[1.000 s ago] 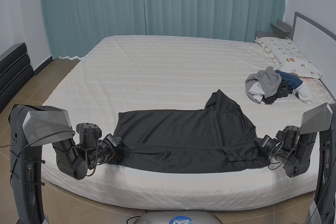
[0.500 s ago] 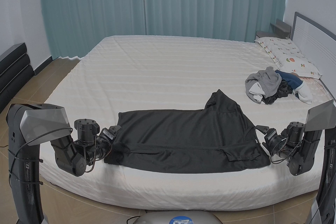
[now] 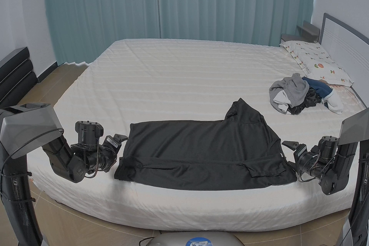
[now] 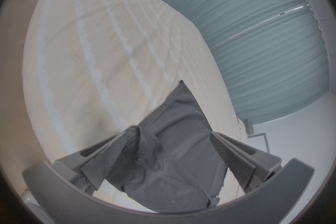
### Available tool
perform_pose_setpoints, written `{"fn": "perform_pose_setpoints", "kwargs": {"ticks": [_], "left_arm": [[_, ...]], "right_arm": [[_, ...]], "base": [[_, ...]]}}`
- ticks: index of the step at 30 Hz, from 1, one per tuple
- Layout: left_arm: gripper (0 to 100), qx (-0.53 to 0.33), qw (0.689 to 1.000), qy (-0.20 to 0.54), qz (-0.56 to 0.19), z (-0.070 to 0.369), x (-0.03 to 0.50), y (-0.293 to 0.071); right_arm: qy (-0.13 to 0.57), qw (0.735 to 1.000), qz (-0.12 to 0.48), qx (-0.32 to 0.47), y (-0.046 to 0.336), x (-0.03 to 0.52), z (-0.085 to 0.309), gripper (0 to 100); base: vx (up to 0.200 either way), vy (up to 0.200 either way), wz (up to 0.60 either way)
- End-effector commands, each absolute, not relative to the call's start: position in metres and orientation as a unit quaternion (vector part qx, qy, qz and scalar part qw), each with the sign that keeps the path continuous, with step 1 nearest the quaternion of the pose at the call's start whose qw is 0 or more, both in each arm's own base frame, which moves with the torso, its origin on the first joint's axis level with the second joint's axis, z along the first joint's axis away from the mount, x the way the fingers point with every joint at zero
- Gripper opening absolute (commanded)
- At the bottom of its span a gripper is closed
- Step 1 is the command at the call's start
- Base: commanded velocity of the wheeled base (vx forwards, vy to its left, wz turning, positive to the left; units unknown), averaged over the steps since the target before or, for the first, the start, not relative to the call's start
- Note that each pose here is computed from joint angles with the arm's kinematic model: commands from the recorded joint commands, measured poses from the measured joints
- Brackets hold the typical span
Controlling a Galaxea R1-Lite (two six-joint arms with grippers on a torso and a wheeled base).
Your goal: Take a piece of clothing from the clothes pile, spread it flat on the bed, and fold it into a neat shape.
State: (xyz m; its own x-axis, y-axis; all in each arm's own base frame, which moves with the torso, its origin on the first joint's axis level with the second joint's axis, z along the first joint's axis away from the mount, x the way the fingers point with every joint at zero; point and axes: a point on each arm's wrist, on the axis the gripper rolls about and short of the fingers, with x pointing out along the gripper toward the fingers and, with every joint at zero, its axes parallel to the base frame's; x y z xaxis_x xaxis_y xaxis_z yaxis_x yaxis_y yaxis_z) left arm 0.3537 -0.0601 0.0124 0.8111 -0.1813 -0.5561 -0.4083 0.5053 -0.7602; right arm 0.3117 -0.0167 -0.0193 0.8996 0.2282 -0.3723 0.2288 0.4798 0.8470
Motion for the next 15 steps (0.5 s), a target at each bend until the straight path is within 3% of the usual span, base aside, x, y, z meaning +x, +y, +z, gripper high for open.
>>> {"fn": "perform_pose_setpoints", "kwargs": {"ticks": [1,8,15], "left_arm": [[100,-0.510,0.805,0.299,0.045,0.033,0.350,-0.061],[100,-0.509,0.781,0.360,0.032,0.031,0.341,-0.074],[100,-0.484,0.783,0.390,0.028,0.027,0.338,-0.087]], "right_arm": [[0.230,0.828,-0.002,0.511,-0.018,0.310,-0.025,100],[0.234,0.829,0.000,0.508,-0.016,0.310,-0.026,100],[0.235,0.830,-0.001,0.506,-0.015,0.311,-0.028,100]], "base": [[0.000,0.000,0.00],[0.000,0.000,0.00],[0.000,0.000,0.00]]}}
